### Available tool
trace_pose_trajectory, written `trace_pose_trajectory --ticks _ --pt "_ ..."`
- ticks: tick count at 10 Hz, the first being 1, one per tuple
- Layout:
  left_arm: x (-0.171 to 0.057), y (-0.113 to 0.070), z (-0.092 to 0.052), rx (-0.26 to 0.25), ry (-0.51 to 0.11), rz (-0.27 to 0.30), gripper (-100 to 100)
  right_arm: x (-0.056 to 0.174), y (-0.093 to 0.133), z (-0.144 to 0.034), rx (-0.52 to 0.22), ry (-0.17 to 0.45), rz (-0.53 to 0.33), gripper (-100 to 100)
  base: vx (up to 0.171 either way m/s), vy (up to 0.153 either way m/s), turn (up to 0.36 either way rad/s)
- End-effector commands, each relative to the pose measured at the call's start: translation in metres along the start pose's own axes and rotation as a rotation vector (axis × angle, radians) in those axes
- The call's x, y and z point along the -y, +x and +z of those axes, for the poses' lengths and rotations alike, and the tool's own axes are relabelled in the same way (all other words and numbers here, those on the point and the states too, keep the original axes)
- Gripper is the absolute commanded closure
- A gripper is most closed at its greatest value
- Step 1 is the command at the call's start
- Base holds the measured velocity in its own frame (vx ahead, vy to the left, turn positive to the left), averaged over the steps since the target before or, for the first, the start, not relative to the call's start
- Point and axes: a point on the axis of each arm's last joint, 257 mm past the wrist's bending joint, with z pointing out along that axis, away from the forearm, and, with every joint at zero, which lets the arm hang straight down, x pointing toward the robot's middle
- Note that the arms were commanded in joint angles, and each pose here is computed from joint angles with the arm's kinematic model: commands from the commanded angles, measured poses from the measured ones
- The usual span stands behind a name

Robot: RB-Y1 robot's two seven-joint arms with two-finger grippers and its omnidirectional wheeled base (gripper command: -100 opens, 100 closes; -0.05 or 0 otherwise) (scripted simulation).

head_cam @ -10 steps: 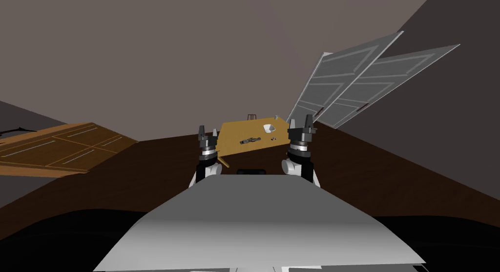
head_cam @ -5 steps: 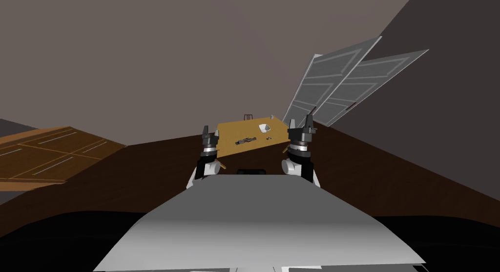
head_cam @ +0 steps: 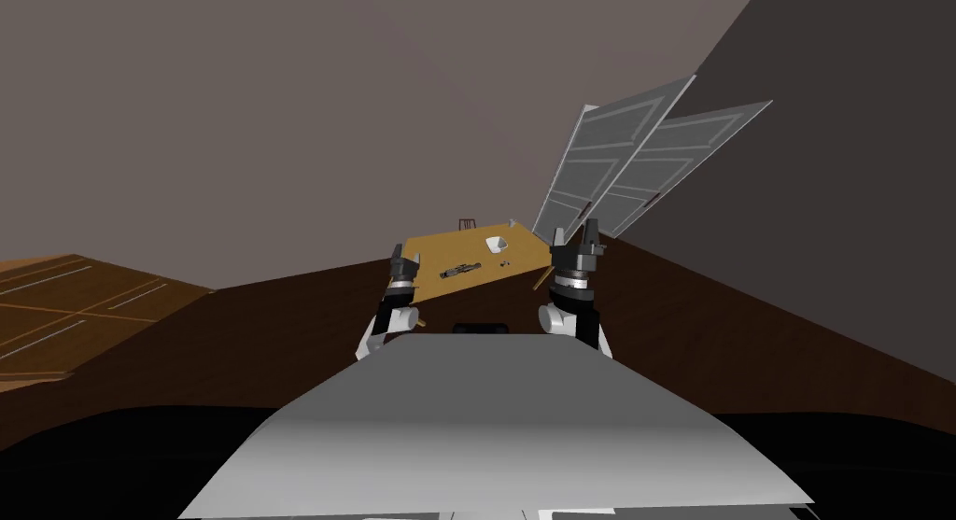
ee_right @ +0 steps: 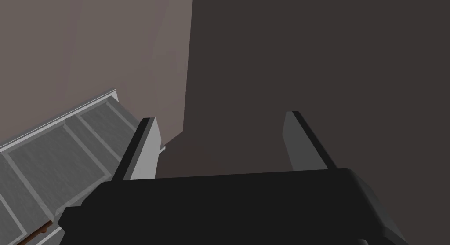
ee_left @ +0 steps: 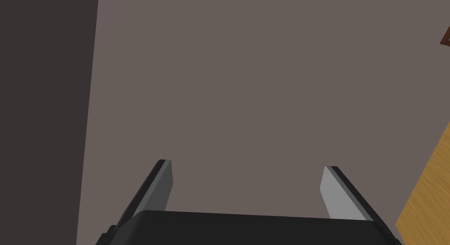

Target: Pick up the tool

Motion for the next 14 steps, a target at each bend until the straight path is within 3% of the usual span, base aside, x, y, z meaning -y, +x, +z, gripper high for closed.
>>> trace_pose_trajectory --ticks 1,6,7,10,11,12,14 --pt "-0.01 -0.007 0.0 0.012 -0.04 -0.009 -100 0.0 0.0 0.0 0.0 0.0 0.0 0 0.013 -0.067 -0.073" --pt "-0.057 -0.044 0.0 0.089 -0.189 -0.062 -100 0.0 0.0 0.0 0.0 0.0 0.0 0 0.016 -0.089 -0.109" --pt "-0.061 -0.045 -0.001 0.093 -0.207 -0.062 -100 0.0 0.0 0.0 0.0 0.0 0.0 0 0.021 -0.071 -0.071" --pt "-0.091 -0.073 -0.008 0.157 -0.298 -0.1 -100 0.0 0.0 0.0 0.0 0.0 0.0 0 0.028 -0.092 -0.141" --pt "-0.098 -0.074 -0.01 0.162 -0.325 -0.101 -100 0.0 0.0 0.0 0.0 0.0 0.0 0 0.025 -0.069 -0.072" --pt "-0.11 -0.089 -0.015 0.196 -0.36 -0.12 -100 0.0 0.0 0.0 0.0 0.0 0.0 0 0.04 -0.077 -0.127" --pt "-0.116 -0.09 -0.018 0.201 -0.385 -0.121 -100 0.0 0.0 0.0 0.0 0.0 0.0 0 0.021 -0.048 -0.055"
